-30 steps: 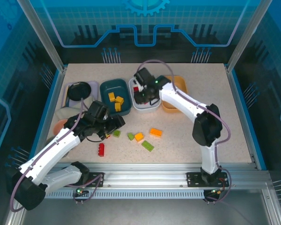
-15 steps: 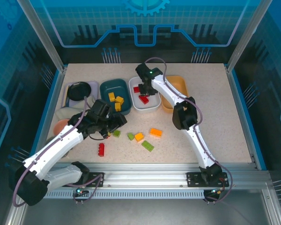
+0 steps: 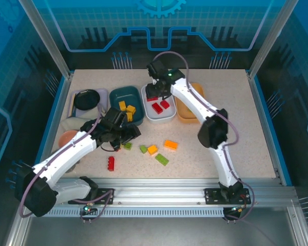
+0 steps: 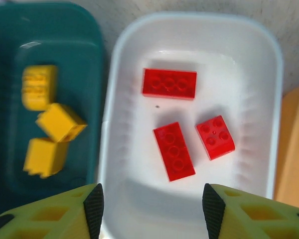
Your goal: Sort the legos into containers by color
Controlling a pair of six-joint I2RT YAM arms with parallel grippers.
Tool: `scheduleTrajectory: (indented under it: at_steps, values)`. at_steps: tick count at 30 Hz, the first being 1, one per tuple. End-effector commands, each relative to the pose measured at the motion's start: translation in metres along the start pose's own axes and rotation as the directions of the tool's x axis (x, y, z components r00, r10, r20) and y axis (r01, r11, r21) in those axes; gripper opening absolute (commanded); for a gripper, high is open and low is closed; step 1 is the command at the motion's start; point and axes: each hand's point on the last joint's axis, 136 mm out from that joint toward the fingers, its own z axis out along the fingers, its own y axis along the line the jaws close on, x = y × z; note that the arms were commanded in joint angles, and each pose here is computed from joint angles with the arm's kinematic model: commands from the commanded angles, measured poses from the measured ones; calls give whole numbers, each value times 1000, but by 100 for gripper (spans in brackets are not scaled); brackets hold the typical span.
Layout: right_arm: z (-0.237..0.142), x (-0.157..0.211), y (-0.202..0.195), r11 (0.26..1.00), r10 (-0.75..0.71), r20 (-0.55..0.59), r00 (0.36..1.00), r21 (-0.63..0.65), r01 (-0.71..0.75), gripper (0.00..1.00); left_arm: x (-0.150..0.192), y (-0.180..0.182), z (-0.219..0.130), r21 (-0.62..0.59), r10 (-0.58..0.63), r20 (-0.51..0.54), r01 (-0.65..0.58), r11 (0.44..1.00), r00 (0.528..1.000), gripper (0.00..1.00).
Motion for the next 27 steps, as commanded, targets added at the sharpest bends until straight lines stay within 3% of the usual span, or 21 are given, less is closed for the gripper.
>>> scheduleTrajectory:
  at_steps: [1, 4, 7, 12, 19, 27]
  values:
    - [-58, 3, 22, 993, -82, 150, 985, -74, 93, 56, 5, -4, 5, -16, 2, -44, -3, 1000, 999, 80]
    - [-76, 46, 24, 983, -89, 184, 979, -142, 116, 57, 9, -9, 18, -34, 13, -98, -16, 999, 995, 79]
    - [-78, 102, 12, 978, -55, 137, 989, -192, 80, 60, 17, -19, 29, -76, 30, -142, -41, 996, 989, 80]
    - [-86, 178, -6, 974, -22, 40, 999, -226, 30, 61, 46, -28, 53, -184, -154, -218, 115, 976, 964, 80]
    - [-104, 229, -9, 947, -36, -1, 999, -318, 34, 69, 63, -38, 92, -262, -293, -243, 228, 938, 925, 82]
    - [-130, 258, -17, 925, -27, 18, 999, -380, 32, 78, 60, -37, 124, -327, -289, -184, 219, 919, 939, 76]
